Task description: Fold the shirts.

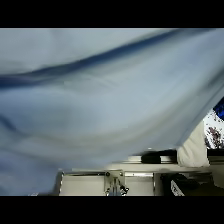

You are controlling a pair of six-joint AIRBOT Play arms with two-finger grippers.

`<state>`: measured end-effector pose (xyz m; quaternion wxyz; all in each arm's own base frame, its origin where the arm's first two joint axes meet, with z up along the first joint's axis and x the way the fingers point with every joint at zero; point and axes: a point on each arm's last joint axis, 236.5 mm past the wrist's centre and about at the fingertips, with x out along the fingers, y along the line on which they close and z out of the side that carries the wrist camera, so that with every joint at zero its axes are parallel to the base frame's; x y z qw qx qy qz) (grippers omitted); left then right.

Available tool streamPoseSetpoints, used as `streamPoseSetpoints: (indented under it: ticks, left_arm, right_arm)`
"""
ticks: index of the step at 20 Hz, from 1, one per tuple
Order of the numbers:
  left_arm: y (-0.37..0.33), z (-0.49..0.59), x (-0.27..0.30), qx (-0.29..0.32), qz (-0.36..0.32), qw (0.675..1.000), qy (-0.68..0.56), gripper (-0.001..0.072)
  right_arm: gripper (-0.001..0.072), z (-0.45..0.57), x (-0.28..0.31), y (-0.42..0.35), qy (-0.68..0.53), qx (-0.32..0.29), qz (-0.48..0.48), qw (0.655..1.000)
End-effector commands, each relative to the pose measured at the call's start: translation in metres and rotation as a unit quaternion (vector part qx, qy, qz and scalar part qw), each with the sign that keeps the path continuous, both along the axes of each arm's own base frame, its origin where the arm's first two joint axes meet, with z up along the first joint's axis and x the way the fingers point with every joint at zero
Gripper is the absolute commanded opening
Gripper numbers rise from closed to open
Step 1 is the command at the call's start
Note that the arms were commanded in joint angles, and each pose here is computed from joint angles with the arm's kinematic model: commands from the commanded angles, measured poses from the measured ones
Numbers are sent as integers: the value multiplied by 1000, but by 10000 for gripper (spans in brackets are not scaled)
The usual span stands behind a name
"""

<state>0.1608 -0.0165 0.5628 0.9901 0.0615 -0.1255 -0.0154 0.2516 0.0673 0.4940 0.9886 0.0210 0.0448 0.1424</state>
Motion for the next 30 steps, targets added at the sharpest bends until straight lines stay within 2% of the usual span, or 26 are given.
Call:
streamPoseSetpoints:
  ticks: [1,4,8,10,12,15,19,20,21,22,23,25,26,27,28,29,30]
  left_arm:
    - [27,-89,50,13,50,986,160,39]
    - [42,-195,110,18,67,953,295,39]
    - [54,-350,182,27,71,897,435,39]
    - [56,-410,212,28,66,875,479,39]
    - [58,-448,238,22,65,858,508,40]
    - [58,-490,270,-16,70,846,529,39]
    - [35,-550,276,-126,59,799,586,40]
    - [30,-557,274,-138,54,789,596,68]
    - [29,-558,269,-135,52,781,607,290]
    - [31,-556,260,-125,50,768,626,561]
    - [37,-554,246,-113,51,748,652,667]
    - [62,-549,210,-85,61,699,707,653]
    - [73,-546,186,-82,60,675,731,485]
    - [80,-544,166,-97,62,664,739,298]
    - [83,-544,147,-131,63,664,733,367]
    - [82,-551,127,-174,64,659,729,591]
    - [81,-564,106,-209,62,643,734,673]
  right_arm:
    - [65,-102,24,-2,230,21,-13,973]
    - [65,-190,68,-2,375,10,-12,927]
    - [65,-322,153,-4,482,15,-27,876]
    - [65,-378,206,4,491,50,-30,869]
    - [65,-411,253,24,475,117,-16,872]
    - [65,-447,300,35,452,191,-25,871]
    - [67,-487,296,49,498,206,-17,842]
    - [140,-486,292,50,503,202,-12,840]
    - [406,-481,289,47,506,199,-9,839]
    - [585,-473,282,41,513,188,-6,838]
    - [585,-466,272,30,520,169,-4,837]
    - [584,-455,243,-3,549,119,-15,827]
    - [584,-454,218,-20,579,89,-22,810]
    - [584,-454,189,-34,613,50,-16,788]
    - [584,-454,158,-49,650,9,-8,760]
    - [584,-455,134,-57,674,-11,3,738]
    - [584,-455,120,-59,684,-9,14,730]
